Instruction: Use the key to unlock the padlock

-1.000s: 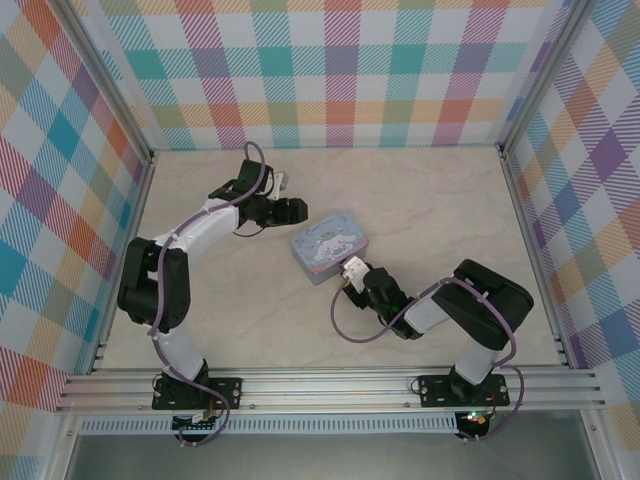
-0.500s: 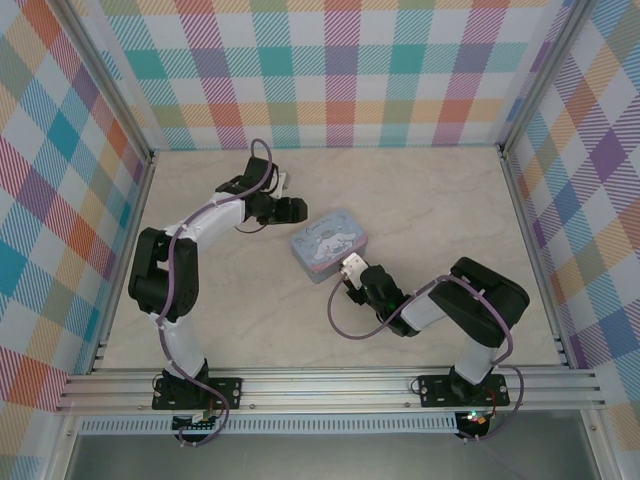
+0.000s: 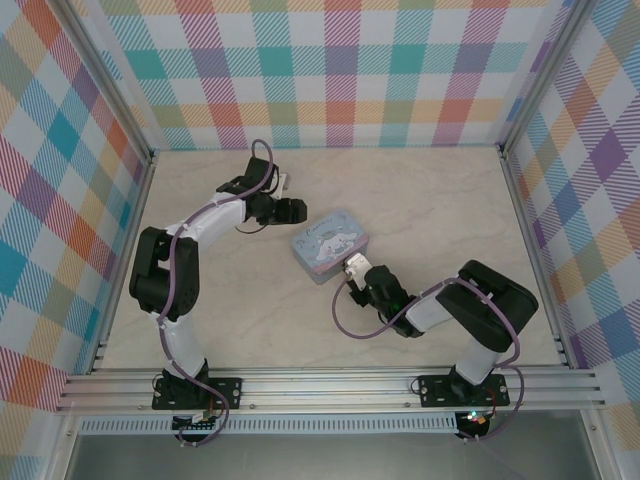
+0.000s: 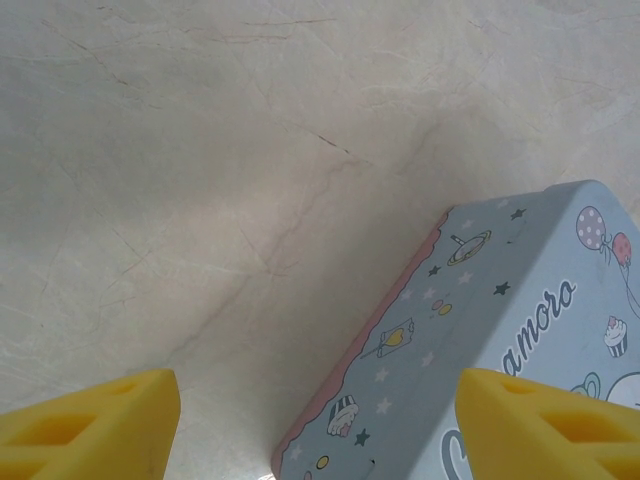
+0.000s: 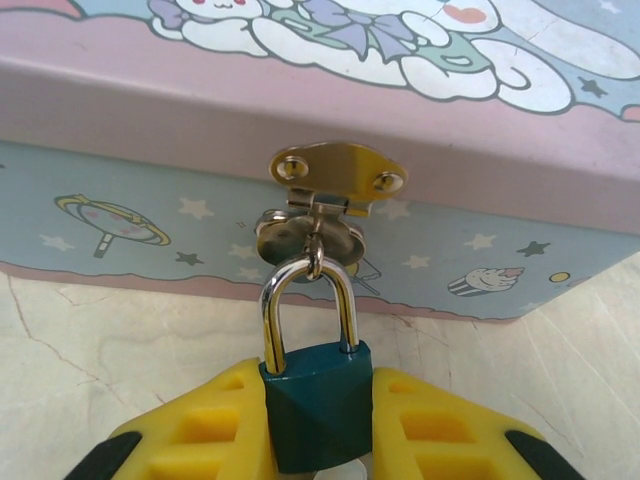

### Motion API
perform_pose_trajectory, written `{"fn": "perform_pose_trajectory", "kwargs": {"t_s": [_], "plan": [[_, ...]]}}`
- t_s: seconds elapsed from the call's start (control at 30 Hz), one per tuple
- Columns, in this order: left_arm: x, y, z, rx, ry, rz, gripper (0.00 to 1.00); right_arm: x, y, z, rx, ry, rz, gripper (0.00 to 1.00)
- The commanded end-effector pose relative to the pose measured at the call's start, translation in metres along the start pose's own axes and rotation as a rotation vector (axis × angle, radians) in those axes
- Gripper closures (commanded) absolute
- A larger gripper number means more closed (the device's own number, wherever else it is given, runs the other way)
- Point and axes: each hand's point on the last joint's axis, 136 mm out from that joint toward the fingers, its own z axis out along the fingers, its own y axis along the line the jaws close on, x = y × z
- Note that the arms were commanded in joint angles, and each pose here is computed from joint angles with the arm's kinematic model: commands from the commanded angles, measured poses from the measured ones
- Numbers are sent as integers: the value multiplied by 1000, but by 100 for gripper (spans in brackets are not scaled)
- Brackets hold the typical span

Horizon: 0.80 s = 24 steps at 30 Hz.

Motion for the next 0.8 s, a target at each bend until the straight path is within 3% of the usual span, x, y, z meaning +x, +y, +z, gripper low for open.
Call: {"fn": "perform_pose_trajectory", "kwargs": {"t_s": [0.0,0.1,0.33,0.43,0.57,0.77], "plan": [[-7,-12,-21,23,-37,44,27,9,2,-4,-30,25,32,85],[-9,-16,-25,32,-44,51,27,8,1,-4,-46,16,55,90],[-7,-46,-42,64,-59,118,27,4,9,-9,-133,11,71,84],[-3,-63,-46,87,-62,146,29,6,9,-10,-150,17,108,86],[6,-83,-39,122,-42,170,30,8,7,-9,-162,23,146,96],[17,-91,-13,129,1,174,31,3,5,-11,-190,-1,194,99]]}}
